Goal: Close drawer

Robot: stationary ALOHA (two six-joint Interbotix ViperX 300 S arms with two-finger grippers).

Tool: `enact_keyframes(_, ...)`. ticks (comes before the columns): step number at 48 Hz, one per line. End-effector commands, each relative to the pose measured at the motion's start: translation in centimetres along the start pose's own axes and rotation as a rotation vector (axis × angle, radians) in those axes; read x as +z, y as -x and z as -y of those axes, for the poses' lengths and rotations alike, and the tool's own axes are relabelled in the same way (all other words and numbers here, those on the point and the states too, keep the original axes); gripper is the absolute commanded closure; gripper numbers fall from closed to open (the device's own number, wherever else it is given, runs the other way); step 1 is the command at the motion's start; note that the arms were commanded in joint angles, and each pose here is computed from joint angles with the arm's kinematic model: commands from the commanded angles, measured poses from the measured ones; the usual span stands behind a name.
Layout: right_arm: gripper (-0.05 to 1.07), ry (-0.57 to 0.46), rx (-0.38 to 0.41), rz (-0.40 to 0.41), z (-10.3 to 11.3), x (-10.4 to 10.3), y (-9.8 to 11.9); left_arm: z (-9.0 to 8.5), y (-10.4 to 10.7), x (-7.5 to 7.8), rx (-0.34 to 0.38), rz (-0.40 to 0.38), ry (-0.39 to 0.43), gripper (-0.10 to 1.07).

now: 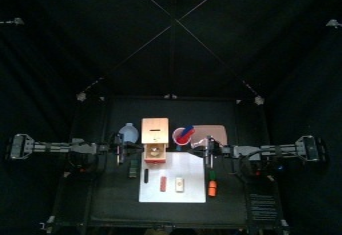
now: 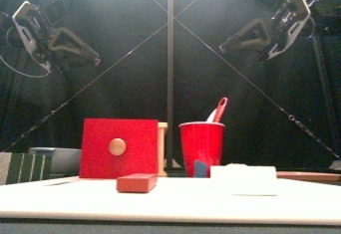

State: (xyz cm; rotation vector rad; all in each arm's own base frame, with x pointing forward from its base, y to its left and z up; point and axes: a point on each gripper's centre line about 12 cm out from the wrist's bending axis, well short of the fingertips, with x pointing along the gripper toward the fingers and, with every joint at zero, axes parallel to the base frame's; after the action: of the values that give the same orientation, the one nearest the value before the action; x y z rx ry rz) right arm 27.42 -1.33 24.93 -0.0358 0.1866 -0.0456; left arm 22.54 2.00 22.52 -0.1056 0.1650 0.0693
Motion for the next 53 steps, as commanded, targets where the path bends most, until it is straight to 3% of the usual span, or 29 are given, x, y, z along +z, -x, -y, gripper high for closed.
enact_keyframes(1,0.66,-0.011,0.005,-0.009,-0.2,-0.4,-0.3,0.0,-0.2,0.8,-0.002,0.023,-0.002,0.39)
enact_keyframes(15,0.66,-0.005,0.026,0.018,-0.8,1.1,-2.0,-0.7,-0.3,1.6,0.029,0.049,-0.001,0.4)
enact_keyframes(24,0.66,-0.014,0.044,0.02,-1.5,2.1,-3.9,-3.4,-0.5,3.9,0.15,0.082,0.022,0.41)
enact_keyframes(29,0.66,-0.035,0.048,0.011,-1.8,2.4,-5.3,-4.8,-0.7,5.4,0.213,0.072,0.028,0.48)
enact_keyframes(34,0.67,-0.067,0.055,-0.019,-2.4,2.5,-6.8,-5.9,-1.0,6.1,0.264,0.018,0.032,0.55)
enact_keyframes(41,0.69,-0.08,0.07,-0.134,-3.1,1.6,-8.7,-7.3,-2.3,6.4,0.32,-0.112,0.055,0.57)
enact_keyframes(46,0.77,-0.073,0.08,-0.227,-3.5,0.7,-10.0,-7.9,-3.6,6.7,0.342,-0.218,0.048,0.57)
enact_keyframes(53,0.88,-0.04,0.092,-0.268,-3.9,-0.2,-11.2,-8.8,-4.9,7.1,0.37,-0.336,0.021,0.58)
